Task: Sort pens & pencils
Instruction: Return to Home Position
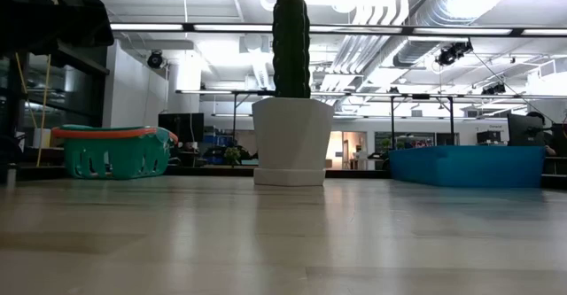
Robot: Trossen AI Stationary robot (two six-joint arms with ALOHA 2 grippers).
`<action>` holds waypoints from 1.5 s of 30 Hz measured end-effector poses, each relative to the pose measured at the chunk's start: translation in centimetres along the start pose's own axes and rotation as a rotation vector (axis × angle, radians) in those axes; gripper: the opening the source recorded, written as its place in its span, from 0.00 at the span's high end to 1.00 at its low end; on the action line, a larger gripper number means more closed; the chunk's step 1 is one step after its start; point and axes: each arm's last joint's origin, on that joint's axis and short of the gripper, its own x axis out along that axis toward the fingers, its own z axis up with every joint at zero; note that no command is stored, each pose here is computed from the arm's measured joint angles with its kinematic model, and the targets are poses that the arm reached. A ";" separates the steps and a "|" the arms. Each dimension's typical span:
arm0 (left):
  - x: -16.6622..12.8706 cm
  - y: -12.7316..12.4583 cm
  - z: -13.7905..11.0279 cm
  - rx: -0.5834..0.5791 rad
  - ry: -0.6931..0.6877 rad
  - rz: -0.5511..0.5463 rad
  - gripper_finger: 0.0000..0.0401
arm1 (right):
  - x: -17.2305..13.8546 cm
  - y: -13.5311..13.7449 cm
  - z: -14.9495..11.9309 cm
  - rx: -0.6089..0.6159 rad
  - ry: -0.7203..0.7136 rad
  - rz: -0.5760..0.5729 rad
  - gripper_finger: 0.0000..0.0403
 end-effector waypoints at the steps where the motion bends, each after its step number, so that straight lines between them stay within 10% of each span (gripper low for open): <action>1: 0.0 0.0 0.0 0.000 0.000 0.000 0.64 | -0.4 -0.2 -0.4 -0.006 -0.025 -0.007 0.69; 24: 0.0 0.0 0.0 0.000 -0.001 0.000 0.64 | -1.2 -6.1 -11.0 -0.174 0.049 -0.309 0.69; 45: 0.0 0.0 0.0 0.000 0.000 0.000 0.64 | -2.3 -7.6 -14.0 -0.285 0.271 -0.525 0.69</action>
